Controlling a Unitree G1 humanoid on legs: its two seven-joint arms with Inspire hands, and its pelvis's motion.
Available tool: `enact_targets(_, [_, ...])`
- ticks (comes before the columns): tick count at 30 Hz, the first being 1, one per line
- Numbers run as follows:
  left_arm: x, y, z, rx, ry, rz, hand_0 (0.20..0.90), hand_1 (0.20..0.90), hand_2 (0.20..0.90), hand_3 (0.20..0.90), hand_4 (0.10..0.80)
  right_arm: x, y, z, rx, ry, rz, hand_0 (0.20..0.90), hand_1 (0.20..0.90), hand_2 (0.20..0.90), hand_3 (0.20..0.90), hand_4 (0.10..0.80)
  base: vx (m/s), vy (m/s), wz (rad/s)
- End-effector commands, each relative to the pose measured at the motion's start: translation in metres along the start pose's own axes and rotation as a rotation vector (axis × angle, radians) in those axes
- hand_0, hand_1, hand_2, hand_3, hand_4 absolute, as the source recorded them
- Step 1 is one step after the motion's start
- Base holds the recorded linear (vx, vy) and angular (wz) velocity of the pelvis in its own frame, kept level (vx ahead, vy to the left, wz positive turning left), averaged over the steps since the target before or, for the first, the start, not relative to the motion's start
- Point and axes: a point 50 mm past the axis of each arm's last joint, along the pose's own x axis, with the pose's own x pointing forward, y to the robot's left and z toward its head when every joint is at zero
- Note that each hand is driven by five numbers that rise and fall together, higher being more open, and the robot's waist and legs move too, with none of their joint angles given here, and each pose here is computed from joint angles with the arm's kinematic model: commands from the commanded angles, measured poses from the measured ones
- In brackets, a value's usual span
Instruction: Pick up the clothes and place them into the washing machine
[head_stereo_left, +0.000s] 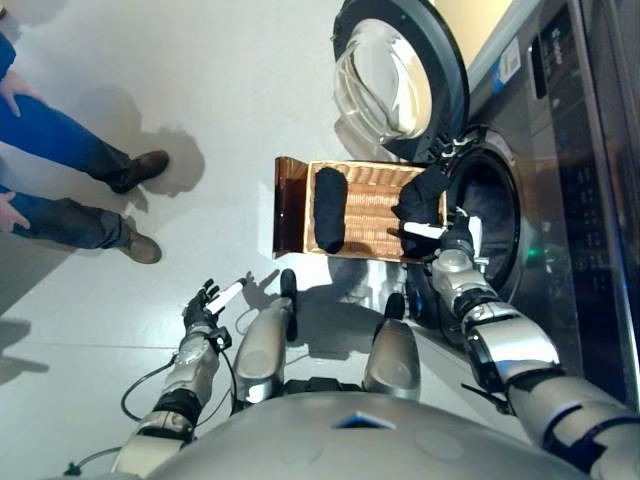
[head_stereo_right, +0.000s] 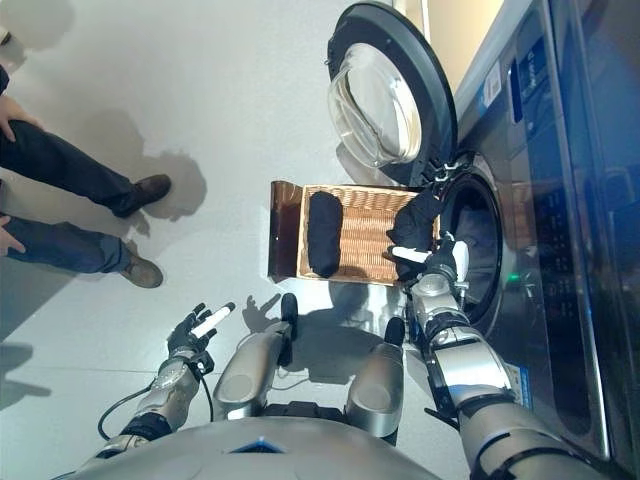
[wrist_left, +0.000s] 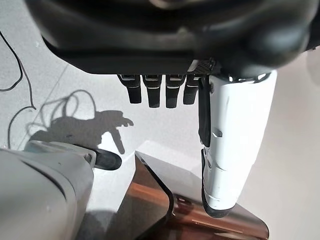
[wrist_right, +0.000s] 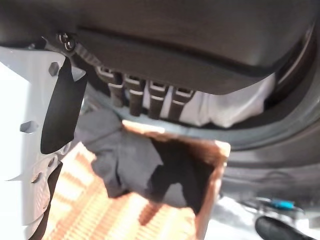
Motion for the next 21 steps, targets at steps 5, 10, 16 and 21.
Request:
enact_targets(5, [0.006,0.009,0.047,0.016,-0.199,0.024,0.9,0.9,0.9,0.9,0.8,-0.004,0.015,0.069,-0.102,-0.258,0.025,0.9,0.9,0.9,0.9,0.8,-0.002,0.005,0.01])
enact_targets(10, [0.007,0.007,0.05,0.017,-0.21,0.028,0.9,0.9,0.9,0.9,0.8,-0.007,0.023,0.072,-0.153,-0.265,0.038,0.9,0.9,0.9,0.9,0.8,0.007,0.007,0.04])
enact_targets(16, [0.005,0.0,0.064,0.024,-0.269,-0.008,0.9,0.9,0.9,0.9,0.8,-0.007,0.025,0.077,-0.4,-0.329,0.026,0.9,0.9,0.9,0.9,0.8,-0.006,0.0,0.03])
enact_targets(21, [0.003,-0.005,0.065,0.032,-0.276,-0.04,0.9,0.9,0.9,0.9,0.8,-0.003,0.017,0.085,-0.465,-0.303,-0.003,0.9,0.9,0.9,0.9,0.8,-0.015,0.003,0.04])
